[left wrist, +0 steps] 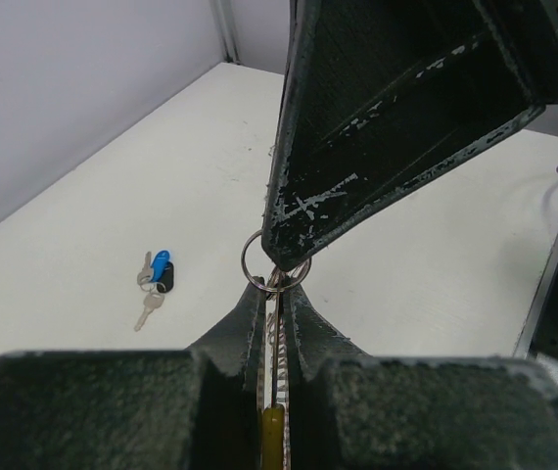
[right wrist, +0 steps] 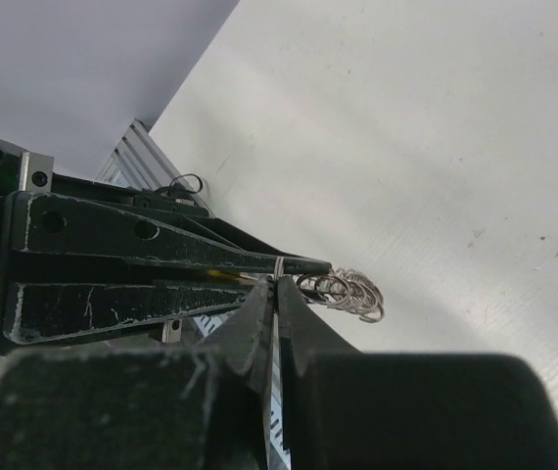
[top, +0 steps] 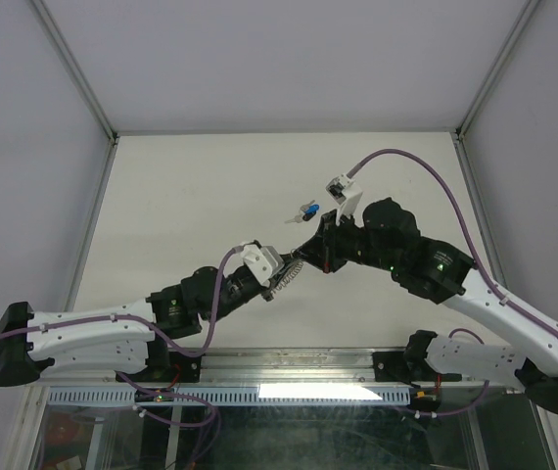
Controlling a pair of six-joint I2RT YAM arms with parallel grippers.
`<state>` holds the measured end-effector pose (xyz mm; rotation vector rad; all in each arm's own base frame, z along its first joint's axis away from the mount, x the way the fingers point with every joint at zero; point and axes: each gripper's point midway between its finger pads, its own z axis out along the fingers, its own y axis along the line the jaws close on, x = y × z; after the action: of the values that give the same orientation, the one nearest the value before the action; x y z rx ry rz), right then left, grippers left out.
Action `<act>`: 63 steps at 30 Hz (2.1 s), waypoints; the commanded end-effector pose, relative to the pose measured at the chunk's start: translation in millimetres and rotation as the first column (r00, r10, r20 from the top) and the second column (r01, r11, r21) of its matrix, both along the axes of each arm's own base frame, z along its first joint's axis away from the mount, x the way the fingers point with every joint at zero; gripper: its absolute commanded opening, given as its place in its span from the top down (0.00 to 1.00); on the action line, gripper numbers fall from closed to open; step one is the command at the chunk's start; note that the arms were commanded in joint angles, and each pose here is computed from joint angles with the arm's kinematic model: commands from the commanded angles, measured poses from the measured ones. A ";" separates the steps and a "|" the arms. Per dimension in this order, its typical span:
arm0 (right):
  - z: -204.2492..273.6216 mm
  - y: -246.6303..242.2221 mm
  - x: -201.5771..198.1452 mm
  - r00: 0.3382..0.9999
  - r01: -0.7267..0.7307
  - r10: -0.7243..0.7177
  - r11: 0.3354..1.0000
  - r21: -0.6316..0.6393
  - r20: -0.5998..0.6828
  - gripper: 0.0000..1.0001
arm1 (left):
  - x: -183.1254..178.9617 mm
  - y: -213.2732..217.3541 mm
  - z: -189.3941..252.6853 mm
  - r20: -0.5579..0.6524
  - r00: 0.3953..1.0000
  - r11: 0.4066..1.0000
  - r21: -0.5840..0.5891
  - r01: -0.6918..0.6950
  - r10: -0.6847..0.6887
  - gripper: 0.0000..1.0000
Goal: Put the keys on the keyring
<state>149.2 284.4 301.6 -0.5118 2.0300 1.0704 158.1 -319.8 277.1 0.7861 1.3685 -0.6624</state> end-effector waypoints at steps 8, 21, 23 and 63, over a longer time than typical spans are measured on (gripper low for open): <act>26.2 -2.6 -11.3 0.996 -0.083 0.084 0.996 -0.042 0.007 1.00 | -4.9 -3.8 4.5 0.074 0.996 0.993 0.110 0.050 -0.059 1.00; 13.1 -1.9 -12.8 0.985 -0.154 0.148 0.986 -0.071 -0.084 1.00 | -16.9 -9.3 11.6 0.096 0.985 0.983 0.128 0.132 -0.145 1.00; 11.9 -2.1 -12.7 0.983 -0.165 0.158 0.984 -0.065 -0.096 1.00 | -18.8 -10.4 10.3 0.097 0.983 0.980 0.137 0.145 -0.159 1.00; 55.5 12.5 36.5 0.931 0.332 -0.364 0.882 0.335 0.036 0.52 | 39.9 37.1 39.0 -0.158 0.982 0.986 -0.113 -0.125 0.106 1.00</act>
<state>160.9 292.1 322.4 -0.2991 1.9157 1.1028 192.8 -285.7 274.1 0.6664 1.5638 -0.5891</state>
